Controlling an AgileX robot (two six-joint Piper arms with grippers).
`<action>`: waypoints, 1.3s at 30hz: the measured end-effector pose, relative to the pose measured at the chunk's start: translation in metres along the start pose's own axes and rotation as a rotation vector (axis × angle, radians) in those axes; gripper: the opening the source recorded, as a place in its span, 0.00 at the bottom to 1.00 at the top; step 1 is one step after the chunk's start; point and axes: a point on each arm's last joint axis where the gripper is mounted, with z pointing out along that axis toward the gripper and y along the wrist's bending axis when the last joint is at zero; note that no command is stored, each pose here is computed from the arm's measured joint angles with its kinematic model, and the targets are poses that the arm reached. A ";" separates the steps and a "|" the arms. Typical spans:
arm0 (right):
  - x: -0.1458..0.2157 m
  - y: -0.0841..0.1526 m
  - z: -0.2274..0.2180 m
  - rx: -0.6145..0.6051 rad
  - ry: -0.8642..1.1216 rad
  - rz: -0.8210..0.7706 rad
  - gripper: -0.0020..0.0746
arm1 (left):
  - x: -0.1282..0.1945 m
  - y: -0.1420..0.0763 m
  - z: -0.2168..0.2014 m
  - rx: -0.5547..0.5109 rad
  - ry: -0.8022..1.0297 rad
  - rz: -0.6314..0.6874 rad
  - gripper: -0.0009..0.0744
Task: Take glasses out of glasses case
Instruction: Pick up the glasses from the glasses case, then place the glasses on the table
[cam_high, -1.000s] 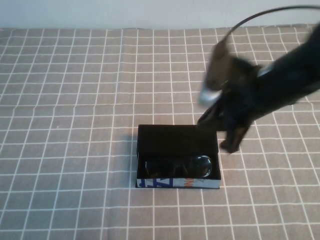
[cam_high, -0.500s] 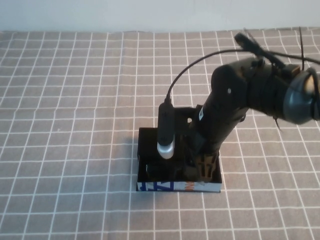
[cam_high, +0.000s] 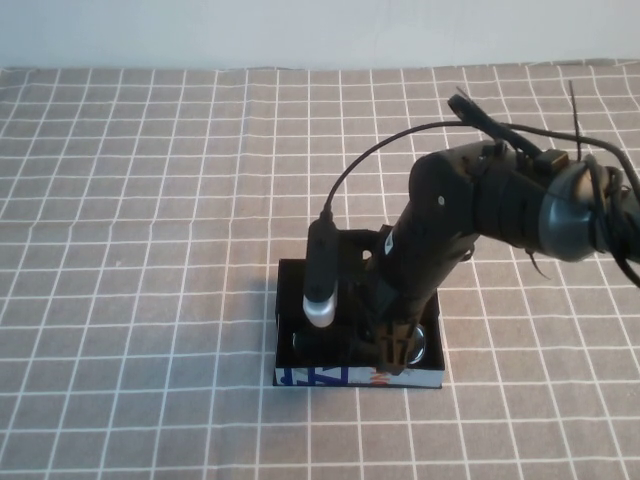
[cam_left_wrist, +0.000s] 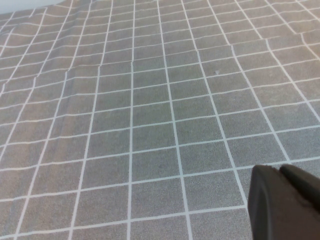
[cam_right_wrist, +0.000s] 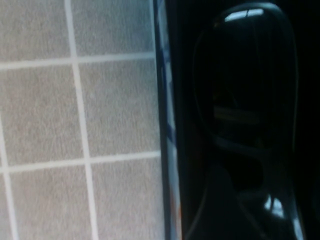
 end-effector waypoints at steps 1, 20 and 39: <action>-0.001 0.000 0.001 0.002 -0.004 -0.003 0.48 | 0.000 0.000 0.000 0.000 0.000 0.000 0.01; -0.015 -0.007 -0.004 -0.020 -0.009 0.079 0.08 | 0.000 0.000 0.000 0.000 0.000 0.000 0.01; 0.005 0.005 -0.155 0.137 -0.037 0.846 0.08 | 0.000 0.000 0.000 0.000 0.000 0.000 0.01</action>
